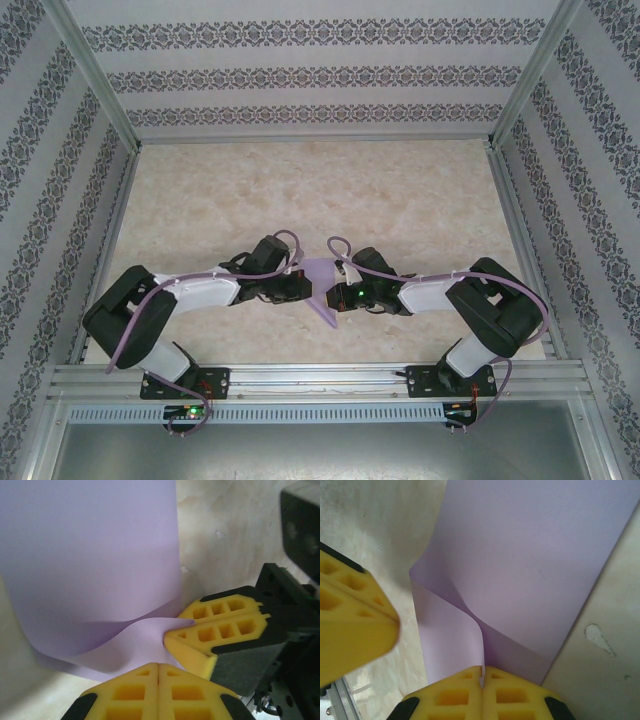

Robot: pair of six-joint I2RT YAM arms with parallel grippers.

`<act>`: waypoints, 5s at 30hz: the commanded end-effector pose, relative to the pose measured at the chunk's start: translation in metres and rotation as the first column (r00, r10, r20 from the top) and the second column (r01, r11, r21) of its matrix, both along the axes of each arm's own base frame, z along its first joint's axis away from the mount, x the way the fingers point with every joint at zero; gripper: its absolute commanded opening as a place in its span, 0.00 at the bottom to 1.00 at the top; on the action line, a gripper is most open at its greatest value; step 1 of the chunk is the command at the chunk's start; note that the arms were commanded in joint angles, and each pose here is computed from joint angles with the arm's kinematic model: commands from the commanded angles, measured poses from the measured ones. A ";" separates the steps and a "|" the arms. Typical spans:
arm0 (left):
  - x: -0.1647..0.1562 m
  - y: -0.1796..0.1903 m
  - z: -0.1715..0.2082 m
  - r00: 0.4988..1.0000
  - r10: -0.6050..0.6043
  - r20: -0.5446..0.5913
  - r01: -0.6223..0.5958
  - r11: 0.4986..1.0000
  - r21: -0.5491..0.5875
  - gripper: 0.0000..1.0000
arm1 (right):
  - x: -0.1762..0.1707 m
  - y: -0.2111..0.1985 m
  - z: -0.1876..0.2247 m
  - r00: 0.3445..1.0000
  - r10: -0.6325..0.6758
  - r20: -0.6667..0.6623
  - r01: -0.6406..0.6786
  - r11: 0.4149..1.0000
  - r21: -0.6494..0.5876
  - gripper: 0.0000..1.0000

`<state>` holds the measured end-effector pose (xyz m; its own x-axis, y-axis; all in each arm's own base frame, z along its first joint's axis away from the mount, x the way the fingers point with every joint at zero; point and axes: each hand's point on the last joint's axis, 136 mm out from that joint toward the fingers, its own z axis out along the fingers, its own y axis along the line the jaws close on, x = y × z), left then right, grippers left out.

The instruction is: Fold a paper plane with a square sheet of paper (fold left side to right side)

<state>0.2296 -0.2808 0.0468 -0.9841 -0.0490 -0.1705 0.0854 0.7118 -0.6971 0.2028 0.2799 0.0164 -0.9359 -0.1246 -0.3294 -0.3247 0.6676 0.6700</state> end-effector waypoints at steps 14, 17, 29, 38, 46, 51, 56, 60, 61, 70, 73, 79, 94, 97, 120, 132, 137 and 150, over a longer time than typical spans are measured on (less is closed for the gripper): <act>0.003 -0.020 -0.005 1.000 -0.019 0.001 0.019 1.000 -0.012 0.05 | -0.011 -0.021 -0.033 0.999 -0.006 -0.045 0.000 0.991 -0.131 0.05; 0.002 -0.016 -0.010 1.000 -0.011 -0.004 0.011 1.000 0.006 0.05 | -0.011 -0.022 -0.034 0.999 -0.005 -0.047 -0.002 0.990 -0.139 0.05; -0.002 -0.006 -0.024 1.000 0.000 -0.018 0.001 0.998 0.058 0.05 | -0.012 -0.024 -0.036 0.999 -0.003 -0.050 -0.005 0.987 -0.158 0.06; -0.005 0.000 -0.032 1.000 0.011 -0.025 -0.009 0.996 0.088 0.05 | -0.012 -0.025 -0.038 0.999 -0.001 -0.052 -0.008 0.986 -0.166 0.07; -0.005 0.004 -0.041 0.999 0.017 -0.030 -0.014 0.994 0.112 0.05 | -0.012 -0.025 -0.038 0.999 -0.001 -0.052 -0.008 0.986 -0.165 0.07; -0.007 0.008 -0.050 0.999 0.024 -0.044 -0.017 0.990 0.141 0.02 | -0.011 -0.023 -0.033 0.999 -0.002 -0.051 -0.006 0.988 -0.152 0.09; -0.012 0.017 -0.058 0.998 0.035 -0.061 -0.023 0.983 0.182 0.02 | -0.004 -0.016 -0.017 0.999 -0.004 -0.038 0.000 0.994 -0.107 0.13; -0.015 0.021 -0.062 0.997 0.041 -0.067 -0.027 0.979 0.200 0.01 | 0.006 -0.011 0.002 1.000 -0.010 -0.018 0.009 0.998 -0.063 0.20; -0.015 0.022 -0.062 0.997 0.043 -0.067 -0.029 0.979 0.202 0.01 | 0.010 -0.010 0.009 1.000 -0.014 -0.010 0.013 0.999 -0.049 0.23; -0.014 0.021 -0.063 0.997 0.047 -0.064 -0.033 0.980 0.196 0.01 | 0.020 -0.027 0.047 0.997 -0.061 0.045 0.064 0.997 -0.051 0.41; -0.013 0.021 -0.063 0.997 0.048 -0.063 -0.035 0.980 0.195 0.01 | 0.009 -0.033 0.053 0.998 -0.058 0.031 0.059 0.997 -0.044 0.40; -0.012 0.020 -0.062 0.997 0.049 -0.059 -0.036 0.980 0.195 0.01 | -0.028 -0.025 0.057 0.992 -0.020 -0.124 0.028 0.998 0.063 0.16; -0.012 0.020 -0.062 0.997 0.045 -0.059 -0.033 0.980 0.196 0.01 | -0.047 0.001 0.044 0.981 0.050 -0.189 -0.041 0.998 0.052 0.06; -0.012 0.019 -0.061 0.997 0.045 -0.059 -0.033 0.981 0.194 0.01 | -0.047 0.003 0.039 0.980 0.048 -0.192 -0.041 0.998 0.038 0.06; -0.013 0.020 -0.064 0.997 0.040 -0.065 -0.026 0.979 0.200 0.01 | -0.058 -0.007 0.007 0.965 0.027 -0.260 -0.040 0.998 -0.047 0.07; -0.013 0.020 -0.064 0.997 0.039 -0.065 -0.025 0.979 0.202 0.01 | -0.061 -0.008 0.000 0.960 0.022 -0.279 -0.041 0.997 -0.063 0.07; -0.012 0.020 -0.063 0.997 0.038 -0.064 -0.024 0.979 0.204 0.01 | -0.062 -0.010 -0.003 0.959 0.019 -0.284 -0.041 0.996 -0.073 0.07; -0.012 0.021 -0.064 0.997 0.044 -0.063 -0.030 0.977 0.209 0.01 | -0.075 -0.015 -0.011 0.946 0.026 -0.324 -0.058 0.994 -0.089 0.07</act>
